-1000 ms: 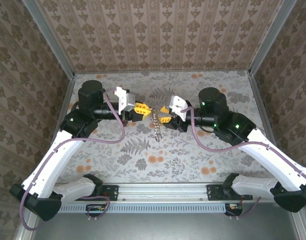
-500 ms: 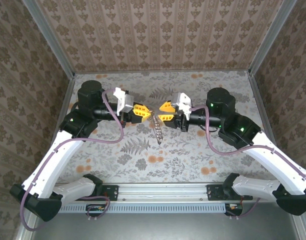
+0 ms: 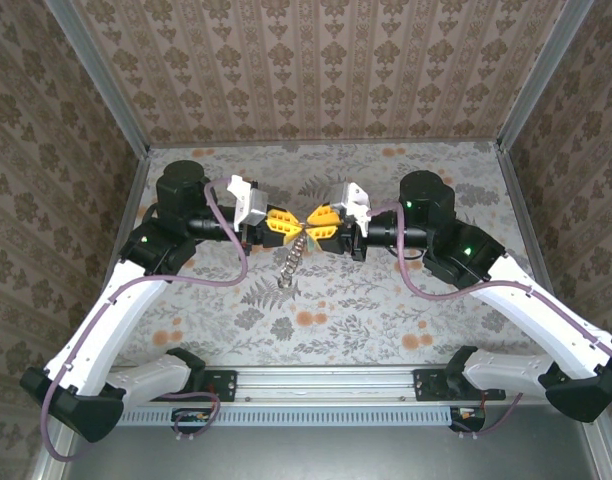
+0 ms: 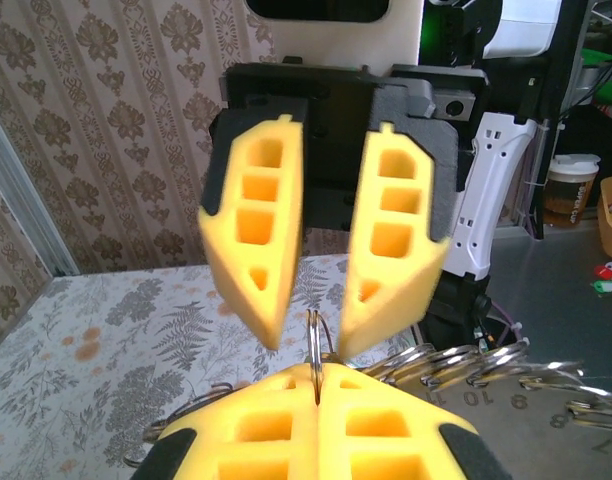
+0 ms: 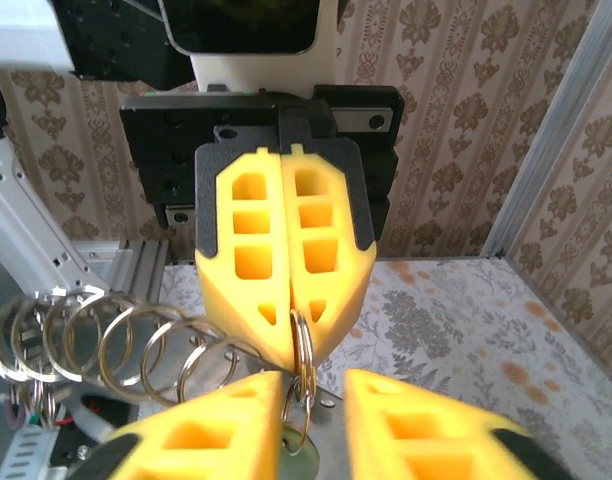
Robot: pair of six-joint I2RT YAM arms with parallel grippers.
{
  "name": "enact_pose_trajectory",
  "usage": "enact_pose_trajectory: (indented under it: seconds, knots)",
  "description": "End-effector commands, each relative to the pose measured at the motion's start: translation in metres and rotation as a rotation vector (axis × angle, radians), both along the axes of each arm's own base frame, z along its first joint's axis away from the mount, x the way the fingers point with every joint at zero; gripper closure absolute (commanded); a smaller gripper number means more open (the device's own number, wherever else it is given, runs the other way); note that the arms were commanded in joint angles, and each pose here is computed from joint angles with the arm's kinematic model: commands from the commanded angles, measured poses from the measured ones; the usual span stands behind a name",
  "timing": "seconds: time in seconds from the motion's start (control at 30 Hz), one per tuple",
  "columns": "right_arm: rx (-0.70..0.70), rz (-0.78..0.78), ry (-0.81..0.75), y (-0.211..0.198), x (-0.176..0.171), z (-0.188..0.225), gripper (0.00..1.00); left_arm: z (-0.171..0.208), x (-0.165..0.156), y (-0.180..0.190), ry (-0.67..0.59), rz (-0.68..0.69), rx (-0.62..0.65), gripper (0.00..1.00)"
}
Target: Put the keys on the keyring
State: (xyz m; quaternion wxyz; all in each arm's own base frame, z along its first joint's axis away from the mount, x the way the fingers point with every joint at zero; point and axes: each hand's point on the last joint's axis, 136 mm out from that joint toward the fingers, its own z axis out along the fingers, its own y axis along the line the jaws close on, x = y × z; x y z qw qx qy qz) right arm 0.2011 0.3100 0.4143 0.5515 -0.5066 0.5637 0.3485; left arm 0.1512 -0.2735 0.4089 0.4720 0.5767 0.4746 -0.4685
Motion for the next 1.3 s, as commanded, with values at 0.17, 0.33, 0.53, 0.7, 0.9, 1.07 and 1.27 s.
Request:
enact_pose_trajectory:
  seconds: [0.17, 0.33, 0.53, 0.7, 0.9, 1.07, 1.27]
  knots:
    - [0.001, 0.001, -0.013, 0.005, 0.006, 0.001, 0.97, 0.007, -0.003, 0.000, -0.011, -0.029, -0.017, 1.00]
    - [-0.069, -0.055, -0.029, -0.002, 0.013, -0.009, 1.00, 0.001, 0.003, 0.005, -0.027, 0.048, 0.063, 0.93]
    - [-0.171, -0.129, -0.057, -0.011, 0.026, -0.024, 1.00, -0.021, 0.011, 0.007, -0.099, 0.149, 0.263, 0.74]
    - [-0.164, -0.124, -0.064, -0.008, 0.026, -0.023, 1.00, -0.032, 0.015, -0.001, -0.157, 0.172, 0.347, 0.74]
    - [-0.162, -0.100, -0.067, -0.005, 0.020, -0.022, 1.00, -0.039, 0.022, -0.007, -0.171, 0.183, 0.373, 0.74]
    - [-0.172, -0.082, -0.062, -0.003, 0.016, -0.025, 1.00, -0.038, 0.023, -0.007, -0.169, 0.183, 0.367, 0.74]
    - [-0.188, -0.069, -0.060, -0.001, 0.014, -0.029, 1.00, -0.030, 0.024, -0.002, -0.187, 0.209, 0.346, 0.73]
